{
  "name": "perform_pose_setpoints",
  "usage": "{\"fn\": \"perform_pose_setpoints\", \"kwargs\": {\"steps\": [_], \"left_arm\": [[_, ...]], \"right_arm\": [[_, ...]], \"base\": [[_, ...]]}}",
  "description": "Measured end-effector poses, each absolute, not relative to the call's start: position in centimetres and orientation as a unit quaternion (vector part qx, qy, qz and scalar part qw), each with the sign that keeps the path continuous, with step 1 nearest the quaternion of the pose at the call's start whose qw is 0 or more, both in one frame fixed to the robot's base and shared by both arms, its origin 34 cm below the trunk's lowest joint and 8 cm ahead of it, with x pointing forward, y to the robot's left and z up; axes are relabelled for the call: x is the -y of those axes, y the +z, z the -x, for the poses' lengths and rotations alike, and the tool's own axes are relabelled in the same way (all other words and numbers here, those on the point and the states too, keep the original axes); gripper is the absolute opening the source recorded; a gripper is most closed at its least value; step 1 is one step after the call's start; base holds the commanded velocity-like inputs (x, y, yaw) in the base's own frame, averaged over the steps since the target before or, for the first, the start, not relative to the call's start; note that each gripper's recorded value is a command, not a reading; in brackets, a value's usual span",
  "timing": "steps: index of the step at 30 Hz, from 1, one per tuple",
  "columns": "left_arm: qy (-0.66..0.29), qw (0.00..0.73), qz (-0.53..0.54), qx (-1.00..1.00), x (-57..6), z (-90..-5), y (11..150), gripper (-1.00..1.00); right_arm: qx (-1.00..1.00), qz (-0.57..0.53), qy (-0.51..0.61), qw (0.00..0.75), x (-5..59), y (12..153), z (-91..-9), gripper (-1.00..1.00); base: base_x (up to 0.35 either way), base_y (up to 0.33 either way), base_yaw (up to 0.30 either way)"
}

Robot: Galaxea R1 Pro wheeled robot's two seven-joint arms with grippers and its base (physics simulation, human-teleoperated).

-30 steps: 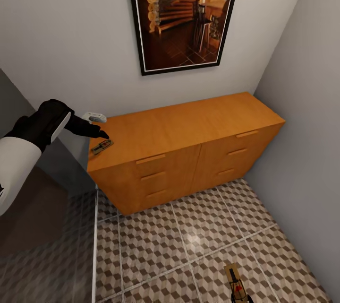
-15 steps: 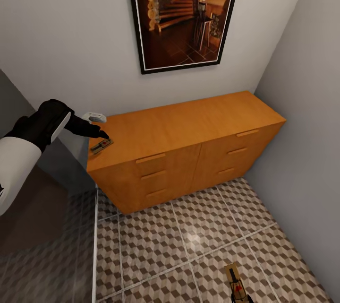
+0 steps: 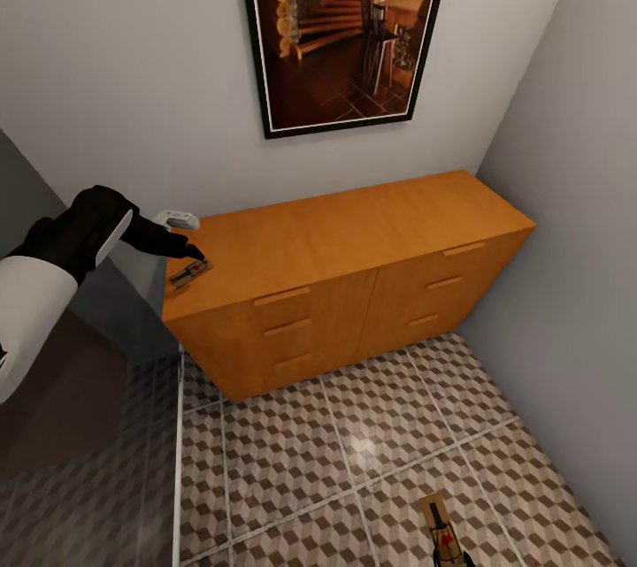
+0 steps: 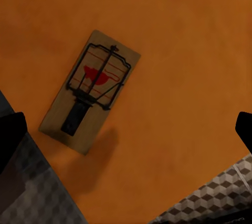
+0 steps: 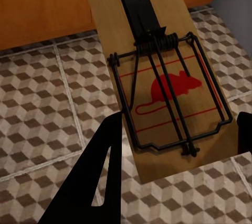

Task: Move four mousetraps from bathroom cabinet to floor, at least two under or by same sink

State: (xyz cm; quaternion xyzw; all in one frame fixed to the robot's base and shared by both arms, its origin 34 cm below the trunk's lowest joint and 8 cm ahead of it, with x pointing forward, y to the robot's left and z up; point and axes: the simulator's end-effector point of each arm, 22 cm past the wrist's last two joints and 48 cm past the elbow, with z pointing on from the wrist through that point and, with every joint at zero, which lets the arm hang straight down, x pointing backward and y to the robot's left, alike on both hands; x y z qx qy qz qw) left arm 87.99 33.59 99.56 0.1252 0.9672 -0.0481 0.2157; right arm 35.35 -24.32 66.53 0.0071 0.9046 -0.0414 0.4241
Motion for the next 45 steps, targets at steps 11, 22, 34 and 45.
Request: {"fn": "perform_pose_setpoints", "kwargs": {"steps": [11,22,34,45], "left_arm": [[-0.048,0.215,-0.125,-0.967,-33.57,-87.96,99.51,1.00],[-0.048,0.215,-0.125,-0.967,-33.59,-87.96,99.51,1.00],[-0.048,0.215,-0.125,-0.967,-33.59,-87.93,99.46,1.00],[-0.048,0.215,-0.125,-0.967,-33.57,-87.93,99.47,1.00]], "right_arm": [[-0.905,-0.007,-0.041,0.424,24.32,66.53,-35.35,-1.00],[-0.905,-0.007,-0.041,0.424,24.33,66.53,-35.35,-1.00],[-0.905,-0.007,-0.041,0.424,24.29,66.53,-35.35,-1.00],[-0.904,-0.007,-0.040,0.425,24.20,66.56,-35.36,-1.00]], "base": [[0.000,0.038,0.000],[0.000,0.009,0.000],[0.045,0.023,0.000],[0.084,0.000,0.000]]}}
